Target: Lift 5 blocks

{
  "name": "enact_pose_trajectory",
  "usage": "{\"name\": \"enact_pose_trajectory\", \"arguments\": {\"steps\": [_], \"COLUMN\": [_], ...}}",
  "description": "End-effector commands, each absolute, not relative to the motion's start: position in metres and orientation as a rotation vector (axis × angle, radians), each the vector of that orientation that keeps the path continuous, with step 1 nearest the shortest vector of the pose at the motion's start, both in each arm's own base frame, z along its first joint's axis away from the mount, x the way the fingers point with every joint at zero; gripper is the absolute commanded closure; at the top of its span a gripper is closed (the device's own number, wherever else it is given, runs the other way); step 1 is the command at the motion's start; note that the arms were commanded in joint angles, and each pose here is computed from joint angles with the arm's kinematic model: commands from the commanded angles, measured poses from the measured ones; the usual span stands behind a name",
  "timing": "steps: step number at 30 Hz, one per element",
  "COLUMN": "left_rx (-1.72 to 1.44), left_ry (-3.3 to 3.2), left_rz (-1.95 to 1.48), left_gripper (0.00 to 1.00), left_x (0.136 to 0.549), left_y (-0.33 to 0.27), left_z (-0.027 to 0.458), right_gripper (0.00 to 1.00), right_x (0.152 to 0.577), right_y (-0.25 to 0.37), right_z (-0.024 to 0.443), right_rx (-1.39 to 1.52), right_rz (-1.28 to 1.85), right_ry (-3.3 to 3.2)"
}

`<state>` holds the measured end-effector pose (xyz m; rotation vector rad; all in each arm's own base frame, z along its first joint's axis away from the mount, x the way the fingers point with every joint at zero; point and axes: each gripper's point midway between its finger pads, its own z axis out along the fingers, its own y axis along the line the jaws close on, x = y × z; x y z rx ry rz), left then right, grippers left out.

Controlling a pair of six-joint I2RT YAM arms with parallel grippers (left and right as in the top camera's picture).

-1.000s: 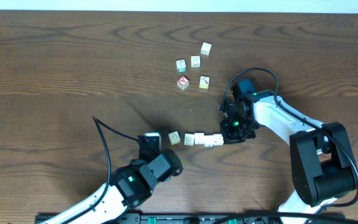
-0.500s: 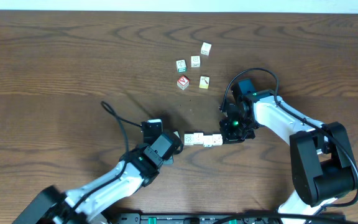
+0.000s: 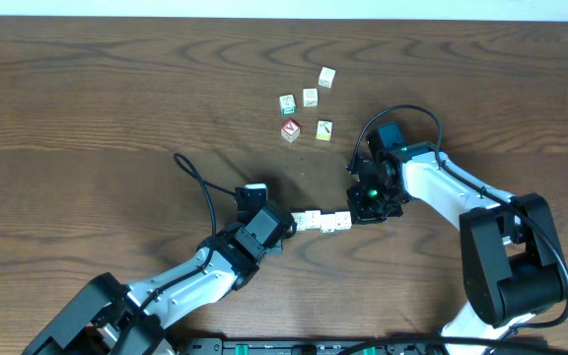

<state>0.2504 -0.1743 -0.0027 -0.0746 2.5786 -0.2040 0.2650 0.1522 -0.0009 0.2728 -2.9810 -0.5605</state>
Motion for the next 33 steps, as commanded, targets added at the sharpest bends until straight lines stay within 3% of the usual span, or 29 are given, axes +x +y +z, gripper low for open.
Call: {"name": "enact_pose_trajectory", "arguments": {"steps": [1, 33], "left_rx": [-0.044, 0.055], "left_ry": [2.63, 2.644], "left_rz": [-0.187, -0.267], "left_gripper": [0.92, 0.92], "left_x": [0.241, 0.238], "left_y": [-0.17, -0.184], "left_z": [-0.016, -0.015], "right_gripper": [0.98, 0.99], "right_x": [0.263, 0.272], "right_y": [0.156, 0.158], "right_z": [-0.001, -0.001], "right_rx": [0.317, 0.442], "right_rz": [-0.585, -0.597], "right_ry": [-2.974, -3.01]}}
